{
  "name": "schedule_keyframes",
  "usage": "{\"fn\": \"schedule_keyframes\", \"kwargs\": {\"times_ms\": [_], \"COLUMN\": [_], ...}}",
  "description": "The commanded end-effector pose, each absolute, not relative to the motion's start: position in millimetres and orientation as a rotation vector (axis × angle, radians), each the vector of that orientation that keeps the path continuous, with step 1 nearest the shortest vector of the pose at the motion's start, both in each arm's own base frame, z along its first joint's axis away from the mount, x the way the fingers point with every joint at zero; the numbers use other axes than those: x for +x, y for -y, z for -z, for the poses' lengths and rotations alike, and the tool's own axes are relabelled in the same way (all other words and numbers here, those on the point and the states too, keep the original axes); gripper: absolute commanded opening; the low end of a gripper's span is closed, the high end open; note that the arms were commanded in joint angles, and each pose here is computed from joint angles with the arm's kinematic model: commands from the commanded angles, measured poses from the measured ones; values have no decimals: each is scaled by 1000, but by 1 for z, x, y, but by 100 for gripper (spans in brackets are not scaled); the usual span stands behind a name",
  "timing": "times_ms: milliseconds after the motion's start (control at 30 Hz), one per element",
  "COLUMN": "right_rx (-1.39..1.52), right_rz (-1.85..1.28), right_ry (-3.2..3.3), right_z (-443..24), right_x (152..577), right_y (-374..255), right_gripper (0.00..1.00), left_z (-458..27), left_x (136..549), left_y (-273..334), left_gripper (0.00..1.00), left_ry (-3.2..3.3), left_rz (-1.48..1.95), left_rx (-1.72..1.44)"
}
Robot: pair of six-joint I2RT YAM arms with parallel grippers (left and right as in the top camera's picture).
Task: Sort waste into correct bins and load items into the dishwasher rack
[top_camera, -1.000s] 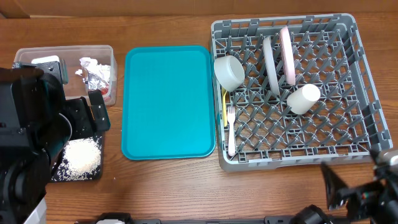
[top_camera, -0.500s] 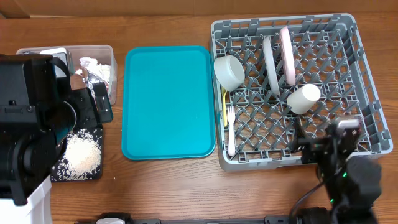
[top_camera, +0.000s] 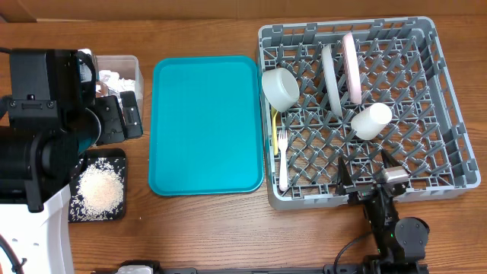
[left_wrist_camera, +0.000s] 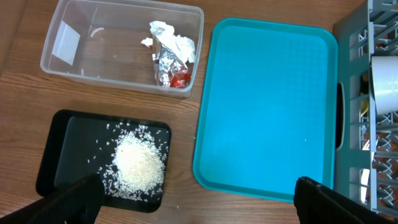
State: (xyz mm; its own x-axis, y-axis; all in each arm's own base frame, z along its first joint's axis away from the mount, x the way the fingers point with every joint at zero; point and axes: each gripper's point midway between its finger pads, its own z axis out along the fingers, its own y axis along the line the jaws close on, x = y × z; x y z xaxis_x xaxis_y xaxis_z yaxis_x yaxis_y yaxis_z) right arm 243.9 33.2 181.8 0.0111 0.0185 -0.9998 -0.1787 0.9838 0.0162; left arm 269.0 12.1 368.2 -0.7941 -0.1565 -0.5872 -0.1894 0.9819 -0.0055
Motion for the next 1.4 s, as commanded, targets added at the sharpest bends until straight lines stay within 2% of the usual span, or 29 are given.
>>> {"fn": "schedule_keyframes", "kwargs": {"times_ms": [0, 233, 767, 900, 1067, 1267, 1367], "right_rx": [-134, -125, -126, -126, -126, -126, -126], "right_rz": [-161, -164, -165, -165, -165, -165, -165], "right_ry": [-1456, -1582, -1582, -1581, -1582, -1581, -1582], "right_z": [-203, -172, -172, -172, -172, -172, -172], "right_x": [242, 244, 244, 244, 244, 244, 244], "right_y": [-35, -34, -34, -34, -34, -34, -34], "right_gripper": [100, 100, 100, 100, 100, 100, 100], "left_z": [-370, -369, -371, -395, -435, -422, -399], "left_x": [270, 270, 268, 256, 263, 239, 224], "left_y": [-15, -15, -12, -6, -3, 3, 1], "left_gripper": [100, 100, 100, 100, 100, 100, 100], "left_ry": [-2496, -2497, -2491, -2377, -2045, -1854, -1784], "left_rz": [-81, -81, -76, -86, -56, -48, -77], "left_rx": [-260, -260, -247, -181, -102, 6, 43]}}
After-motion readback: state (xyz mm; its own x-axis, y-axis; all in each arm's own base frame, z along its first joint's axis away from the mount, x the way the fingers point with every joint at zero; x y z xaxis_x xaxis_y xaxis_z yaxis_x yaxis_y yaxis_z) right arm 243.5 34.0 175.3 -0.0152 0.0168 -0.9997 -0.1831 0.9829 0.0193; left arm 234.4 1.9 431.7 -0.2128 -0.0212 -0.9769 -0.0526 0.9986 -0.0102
